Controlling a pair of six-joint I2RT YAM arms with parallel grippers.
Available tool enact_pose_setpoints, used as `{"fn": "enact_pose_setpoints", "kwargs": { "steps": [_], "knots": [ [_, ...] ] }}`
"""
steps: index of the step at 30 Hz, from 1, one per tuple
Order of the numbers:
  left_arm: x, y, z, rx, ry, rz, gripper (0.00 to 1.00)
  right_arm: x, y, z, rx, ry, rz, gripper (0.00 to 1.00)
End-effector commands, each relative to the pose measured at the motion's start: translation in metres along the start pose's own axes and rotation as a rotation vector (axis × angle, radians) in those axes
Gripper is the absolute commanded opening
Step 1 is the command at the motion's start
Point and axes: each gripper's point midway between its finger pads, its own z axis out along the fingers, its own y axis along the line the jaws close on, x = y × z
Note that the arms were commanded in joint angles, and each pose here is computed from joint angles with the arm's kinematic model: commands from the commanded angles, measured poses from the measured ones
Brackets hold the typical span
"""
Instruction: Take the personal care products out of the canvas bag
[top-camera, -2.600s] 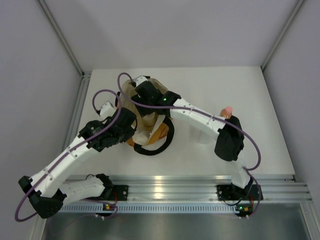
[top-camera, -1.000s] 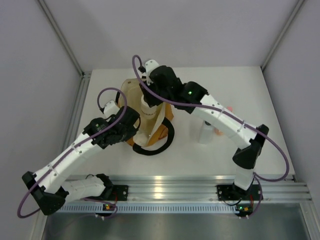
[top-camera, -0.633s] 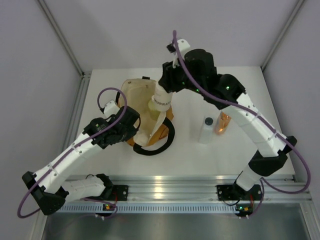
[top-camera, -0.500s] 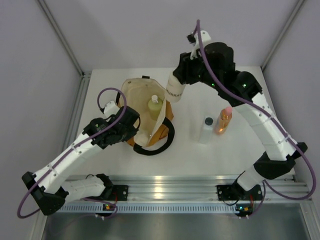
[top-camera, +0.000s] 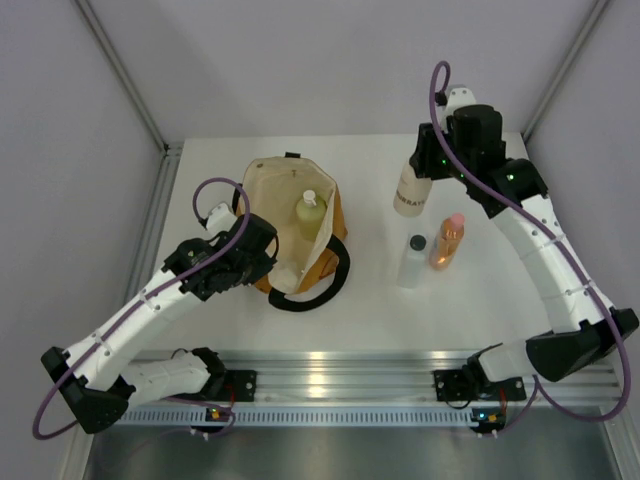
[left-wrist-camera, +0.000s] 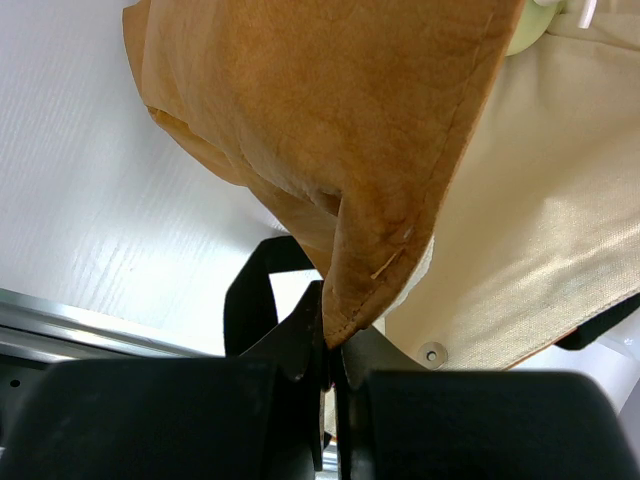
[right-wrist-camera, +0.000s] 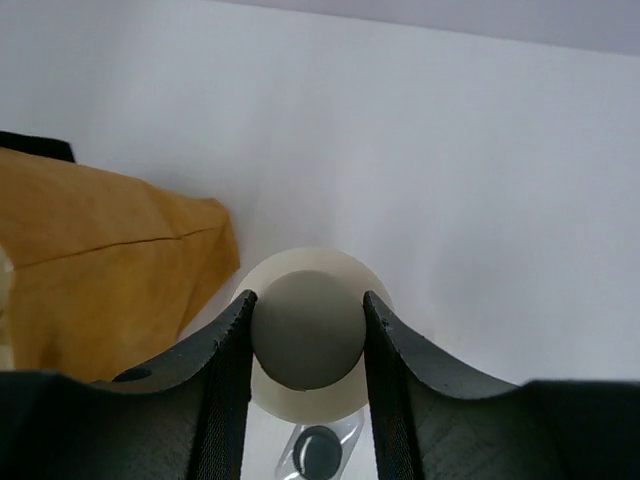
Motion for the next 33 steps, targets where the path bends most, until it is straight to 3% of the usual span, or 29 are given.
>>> {"fn": "enact_pose_setpoints", "kwargs": {
  "steps": [1,14,20,33],
  "knots": [
    [0.004,-0.007,0.0,0.028,0.02,-0.023,0.0,-0.059,-0.017,-0.01,0.006,-0.266,0.047,0.0],
    [0.003,-0.01,0.0,0.038,0.022,-0.015,0.0,0.022,-0.039,0.061,0.039,-0.246,-0.089,0.0],
    [0.005,-0.012,0.002,0.033,0.029,-0.005,0.0,0.044,-0.03,0.09,-0.048,-0.287,-0.183,0.0],
    [0.001,-0.012,0.0,0.037,0.014,-0.006,0.0,0.099,-0.024,0.14,-0.156,-0.138,-0.172,0.0]
  ]
}}
